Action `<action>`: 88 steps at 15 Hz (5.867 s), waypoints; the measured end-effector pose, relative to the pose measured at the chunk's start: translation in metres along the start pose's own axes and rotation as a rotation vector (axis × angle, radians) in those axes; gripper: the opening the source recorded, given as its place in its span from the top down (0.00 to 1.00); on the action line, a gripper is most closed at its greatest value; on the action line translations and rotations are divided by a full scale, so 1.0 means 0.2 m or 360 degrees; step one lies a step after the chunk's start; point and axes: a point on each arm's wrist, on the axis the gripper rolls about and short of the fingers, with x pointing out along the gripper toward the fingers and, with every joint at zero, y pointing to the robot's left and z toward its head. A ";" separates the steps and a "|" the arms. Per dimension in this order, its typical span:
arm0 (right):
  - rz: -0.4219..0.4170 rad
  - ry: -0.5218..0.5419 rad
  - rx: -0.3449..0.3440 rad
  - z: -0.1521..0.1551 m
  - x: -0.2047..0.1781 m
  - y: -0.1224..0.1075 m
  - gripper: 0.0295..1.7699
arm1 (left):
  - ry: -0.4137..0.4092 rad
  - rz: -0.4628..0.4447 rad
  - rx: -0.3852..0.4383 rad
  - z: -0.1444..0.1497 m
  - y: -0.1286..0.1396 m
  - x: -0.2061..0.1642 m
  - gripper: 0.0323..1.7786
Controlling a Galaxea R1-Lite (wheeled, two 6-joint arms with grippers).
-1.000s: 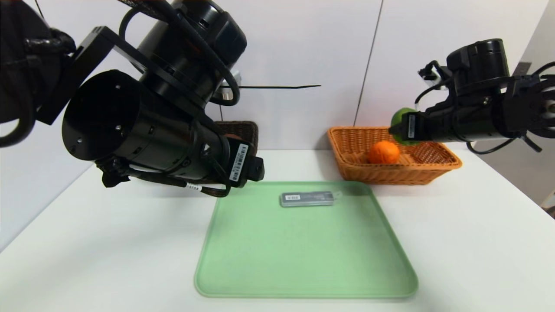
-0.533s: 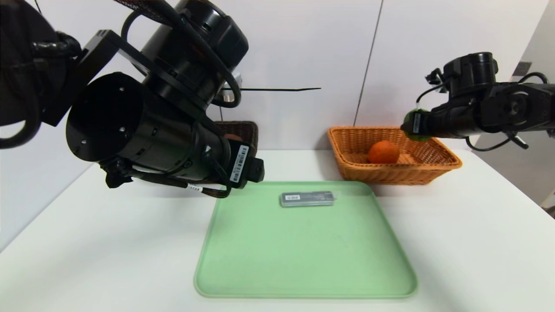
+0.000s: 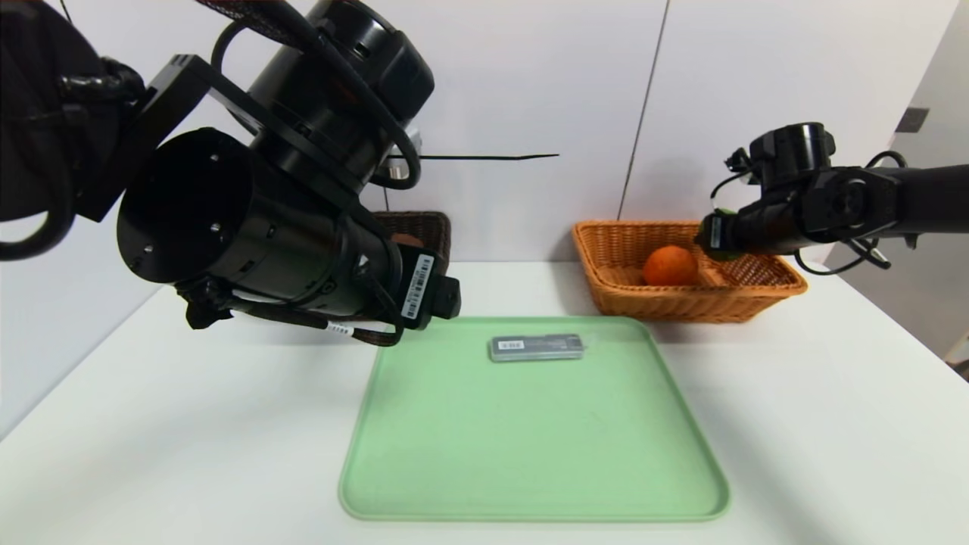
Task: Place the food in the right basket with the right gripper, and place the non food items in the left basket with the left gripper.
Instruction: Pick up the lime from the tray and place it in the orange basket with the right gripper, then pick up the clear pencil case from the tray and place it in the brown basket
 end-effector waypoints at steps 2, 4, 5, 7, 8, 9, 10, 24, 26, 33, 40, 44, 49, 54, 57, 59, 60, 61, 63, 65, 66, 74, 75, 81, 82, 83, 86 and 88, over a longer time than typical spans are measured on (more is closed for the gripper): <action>-0.0007 0.0012 -0.0017 -0.01 0.02 -0.01 0.44 | 0.0001 0.0001 0.0005 0.00 0.00 0.00 0.05; -0.0011 0.0017 -0.0033 -0.01 0.03 -0.01 0.37 | -0.0001 0.0000 0.0003 0.00 0.00 0.00 0.05; -0.0011 0.0018 -0.0034 -0.01 0.03 -0.01 0.33 | 0.0000 0.0000 0.0003 0.00 0.00 0.01 0.05; -0.0012 0.0021 -0.0033 -0.01 0.03 -0.01 0.26 | 0.0001 0.0001 0.0003 0.00 0.00 0.01 0.05; -0.0012 0.0022 -0.0034 -0.01 0.03 -0.01 0.24 | 0.0001 0.0001 0.0003 0.00 0.00 0.01 0.05; -0.0010 0.0024 -0.0034 -0.02 0.03 -0.01 0.21 | 0.0000 0.0000 0.0001 0.00 0.00 0.01 0.05; -0.0010 0.0031 -0.0036 -0.02 0.02 -0.01 0.19 | -0.0001 0.0001 0.0001 0.00 0.00 0.01 0.05; 0.0323 0.0131 0.0056 0.05 -0.86 -0.01 0.06 | -0.0162 -0.0053 0.0167 0.08 -0.05 0.10 0.05; 0.0432 0.0165 0.0048 0.02 -1.01 -0.02 0.05 | -0.0219 -0.0184 0.0275 0.12 -0.07 0.16 0.05; 0.0495 0.0095 0.0043 -0.05 -1.27 -0.08 0.04 | -0.0241 -0.0768 0.0619 0.20 -0.12 0.33 0.05; 0.0498 0.0087 0.0045 -0.11 -1.33 -0.11 0.04 | -0.0180 -0.1012 0.0910 0.17 -0.02 0.65 0.05; 0.0497 0.0087 0.0046 -0.13 -1.35 -0.12 0.04 | -0.0142 -0.0999 0.0944 0.13 -0.04 0.82 0.05; 0.0494 0.0105 0.0044 -0.16 -1.35 -0.12 0.04 | -0.0122 -0.1017 0.0964 0.08 -0.10 0.96 0.05; 0.0491 0.0123 0.0043 -0.17 -1.35 -0.12 0.04 | -0.0134 -0.1034 0.0975 0.05 -0.14 1.04 0.05; 0.0489 0.0134 0.0040 -0.18 -1.34 -0.12 0.04 | -0.0096 -0.1047 0.0973 0.02 -0.15 1.09 0.05; 0.0487 0.0143 0.0040 -0.19 -1.34 -0.12 0.04 | -0.0072 -0.1055 0.0975 0.00 -0.17 1.11 0.05; 0.0487 0.0144 0.0040 -0.19 -1.34 -0.12 0.04 | -0.0068 -0.1056 0.0974 -0.01 -0.17 1.13 0.05; 0.0487 0.0143 0.0039 -0.19 -1.34 -0.12 0.04 | -0.0072 -0.1055 0.0976 -0.01 -0.17 1.14 0.05; 0.0487 0.0146 0.0040 -0.19 -1.33 -0.12 0.04 | -0.0075 -0.1054 0.0973 -0.02 -0.18 1.17 0.05; 0.0486 0.0150 0.0037 -0.19 -1.33 -0.12 0.04 | -0.0060 -0.1055 0.0967 -0.03 -0.18 1.18 0.05; 0.0486 0.0152 0.0038 -0.19 -1.33 -0.12 0.04 | -0.0053 -0.1055 0.0963 -0.04 -0.18 1.19 0.05; 0.0483 0.0171 0.0034 -0.19 -1.30 -0.11 0.04 | -0.0025 -0.1053 0.0951 -0.06 -0.18 1.22 0.05; 0.0483 0.0171 0.0034 -0.19 -1.30 -0.11 0.04 | -0.0027 -0.1050 0.0952 -0.06 -0.18 1.22 0.05; 0.0484 0.0169 0.0034 -0.19 -1.30 -0.11 0.04 | -0.0019 -0.1046 0.0956 -0.06 -0.18 1.23 0.42; 0.0485 0.0170 0.0033 -0.19 -1.30 -0.11 0.04 | -0.0017 -0.1047 0.0955 -0.07 -0.18 1.23 0.49; 0.0485 0.0170 0.0033 -0.19 -1.30 -0.11 0.04 | -0.0014 -0.1047 0.0955 -0.07 -0.18 1.23 0.54; 0.0484 0.0168 0.0032 -0.19 -1.30 -0.11 0.04 | -0.0017 -0.1048 0.0956 -0.06 -0.18 1.22 0.70; 0.0485 0.0166 0.0033 -0.19 -1.30 -0.11 0.04 | -0.0024 -0.1047 0.0957 -0.05 -0.18 1.20 0.70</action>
